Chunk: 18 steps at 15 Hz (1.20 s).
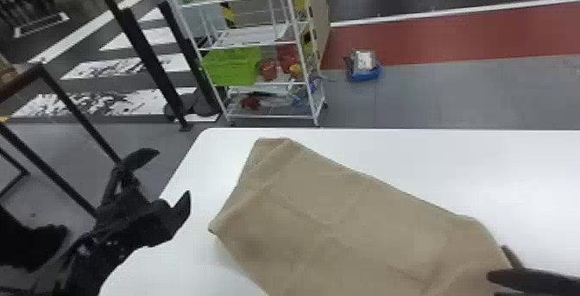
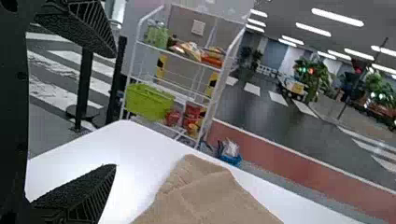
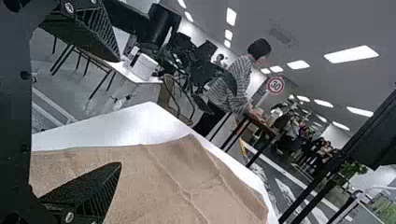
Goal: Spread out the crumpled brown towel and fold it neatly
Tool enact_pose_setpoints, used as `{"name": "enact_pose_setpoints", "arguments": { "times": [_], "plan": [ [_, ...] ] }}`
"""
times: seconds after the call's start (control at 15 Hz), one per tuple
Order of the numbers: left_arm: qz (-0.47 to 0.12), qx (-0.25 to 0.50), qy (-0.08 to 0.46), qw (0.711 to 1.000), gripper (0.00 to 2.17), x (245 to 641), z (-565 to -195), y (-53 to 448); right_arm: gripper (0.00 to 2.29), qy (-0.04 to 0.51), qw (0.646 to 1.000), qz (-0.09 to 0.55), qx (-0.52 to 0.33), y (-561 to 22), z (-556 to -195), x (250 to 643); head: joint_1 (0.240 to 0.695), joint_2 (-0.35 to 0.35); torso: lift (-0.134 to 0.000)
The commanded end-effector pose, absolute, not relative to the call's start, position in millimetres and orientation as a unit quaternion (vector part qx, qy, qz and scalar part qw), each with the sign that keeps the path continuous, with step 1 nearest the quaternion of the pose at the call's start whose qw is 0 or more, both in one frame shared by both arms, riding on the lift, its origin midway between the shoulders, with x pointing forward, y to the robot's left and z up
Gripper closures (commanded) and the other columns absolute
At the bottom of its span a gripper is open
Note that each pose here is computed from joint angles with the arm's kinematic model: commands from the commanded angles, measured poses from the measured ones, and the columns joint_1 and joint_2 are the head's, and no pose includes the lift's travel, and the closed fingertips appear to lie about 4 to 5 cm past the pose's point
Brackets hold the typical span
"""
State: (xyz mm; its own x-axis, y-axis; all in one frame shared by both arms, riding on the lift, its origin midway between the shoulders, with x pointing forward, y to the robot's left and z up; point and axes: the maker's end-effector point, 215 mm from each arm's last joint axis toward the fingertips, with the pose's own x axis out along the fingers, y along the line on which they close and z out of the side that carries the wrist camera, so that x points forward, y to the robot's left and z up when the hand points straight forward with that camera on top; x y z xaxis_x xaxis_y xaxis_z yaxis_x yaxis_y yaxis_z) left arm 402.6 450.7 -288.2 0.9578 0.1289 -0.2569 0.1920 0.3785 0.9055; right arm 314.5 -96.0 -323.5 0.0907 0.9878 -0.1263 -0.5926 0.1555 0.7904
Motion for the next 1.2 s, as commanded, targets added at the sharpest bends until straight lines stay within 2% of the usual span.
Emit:
{"name": "enact_pose_setpoints", "arguments": {
  "times": [0.0, 0.13, 0.27, 0.4, 0.47, 0.73, 0.87, 1.13],
  "plan": [
    [0.027, 0.465, 0.128, 0.876, 0.05, 397.2, -270.2, 455.0, 0.15, 0.351, 0.706, 0.555, 0.263, -106.0, -334.7, 324.9, 0.695, 0.350, -0.122],
    [0.033, 0.339, 0.089, 0.936, 0.05, 403.4, -254.1, 443.8, 0.35, 0.356, 0.724, 0.535, 0.249, -114.0, -340.6, 335.9, 0.695, 0.350, -0.122],
    [0.055, 0.276, 0.050, 0.958, 0.07, 411.1, -239.5, 437.5, 0.37, 0.362, 0.740, 0.513, 0.240, -122.3, -340.1, 342.5, 0.695, 0.350, -0.122],
    [0.053, 0.228, 0.034, 0.972, 0.07, 411.6, -238.2, 425.2, 0.37, 0.396, 0.761, 0.464, 0.220, -147.5, -346.2, 347.8, 0.695, 0.350, -0.122],
    [0.046, 0.216, 0.033, 0.975, 0.07, 412.1, -240.5, 419.6, 0.37, 0.423, 0.759, 0.442, 0.223, -160.1, -347.7, 346.1, 0.695, 0.350, -0.122],
    [0.031, 0.191, 0.031, 0.981, 0.08, 417.1, -245.6, 400.5, 0.30, 0.420, 0.802, 0.388, 0.172, -185.3, -349.3, 374.2, 0.695, 0.350, -0.122],
    [0.025, 0.175, 0.027, 0.984, 0.08, 419.8, -247.4, 390.1, 0.31, 0.420, 0.814, 0.367, 0.161, -202.1, -348.5, 389.2, 0.695, 0.304, -0.122],
    [0.022, 0.167, 0.024, 0.985, 0.08, 423.4, -248.1, 383.7, 0.34, 0.442, 0.815, 0.346, 0.146, -225.8, -361.6, 388.5, 0.695, 0.248, -0.122]
  ]
}}
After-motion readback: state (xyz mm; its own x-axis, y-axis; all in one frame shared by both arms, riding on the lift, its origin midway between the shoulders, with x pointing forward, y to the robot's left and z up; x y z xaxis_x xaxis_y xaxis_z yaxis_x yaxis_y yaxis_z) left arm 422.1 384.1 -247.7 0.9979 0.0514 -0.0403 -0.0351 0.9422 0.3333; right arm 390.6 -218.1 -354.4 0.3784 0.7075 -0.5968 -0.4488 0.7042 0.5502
